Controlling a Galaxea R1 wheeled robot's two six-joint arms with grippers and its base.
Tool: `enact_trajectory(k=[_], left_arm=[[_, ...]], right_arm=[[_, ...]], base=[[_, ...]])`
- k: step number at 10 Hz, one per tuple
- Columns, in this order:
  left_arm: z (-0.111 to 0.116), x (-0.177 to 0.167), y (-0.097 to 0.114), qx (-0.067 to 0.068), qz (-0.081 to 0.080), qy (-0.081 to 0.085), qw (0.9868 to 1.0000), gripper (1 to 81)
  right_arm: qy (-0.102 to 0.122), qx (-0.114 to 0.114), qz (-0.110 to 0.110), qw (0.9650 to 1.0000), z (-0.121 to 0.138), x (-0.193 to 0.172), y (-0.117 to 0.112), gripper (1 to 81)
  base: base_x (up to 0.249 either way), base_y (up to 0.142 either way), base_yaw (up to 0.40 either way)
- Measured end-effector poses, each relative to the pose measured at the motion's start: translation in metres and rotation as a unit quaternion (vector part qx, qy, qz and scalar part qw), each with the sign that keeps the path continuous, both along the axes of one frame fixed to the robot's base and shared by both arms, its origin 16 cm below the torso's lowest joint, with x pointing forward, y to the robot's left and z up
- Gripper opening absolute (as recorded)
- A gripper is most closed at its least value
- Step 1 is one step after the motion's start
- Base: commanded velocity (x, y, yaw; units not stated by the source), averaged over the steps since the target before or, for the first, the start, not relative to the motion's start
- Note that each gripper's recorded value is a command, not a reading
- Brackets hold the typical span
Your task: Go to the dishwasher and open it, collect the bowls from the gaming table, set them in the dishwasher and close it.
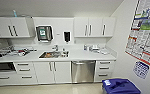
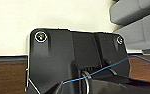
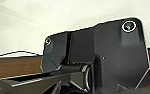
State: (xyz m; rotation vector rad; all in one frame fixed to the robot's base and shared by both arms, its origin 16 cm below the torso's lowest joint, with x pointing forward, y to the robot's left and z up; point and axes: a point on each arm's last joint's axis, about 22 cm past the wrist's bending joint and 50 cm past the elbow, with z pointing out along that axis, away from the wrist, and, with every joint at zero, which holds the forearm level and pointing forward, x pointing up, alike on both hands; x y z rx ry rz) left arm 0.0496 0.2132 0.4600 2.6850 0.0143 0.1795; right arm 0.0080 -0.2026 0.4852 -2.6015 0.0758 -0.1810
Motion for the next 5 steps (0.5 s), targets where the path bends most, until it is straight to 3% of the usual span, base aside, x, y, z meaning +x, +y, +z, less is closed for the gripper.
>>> enact_trajectory(k=[5], left_arm=[[0.0001,0.0025,0.0009,0.001,0.0,-0.001,1.0,81.1]], right_arm=[[-0.003,-0.002,-0.001,1.0,-0.0001,0.0037,-0.0023,81.1]], base=[[0.161,0.0,0.0]])
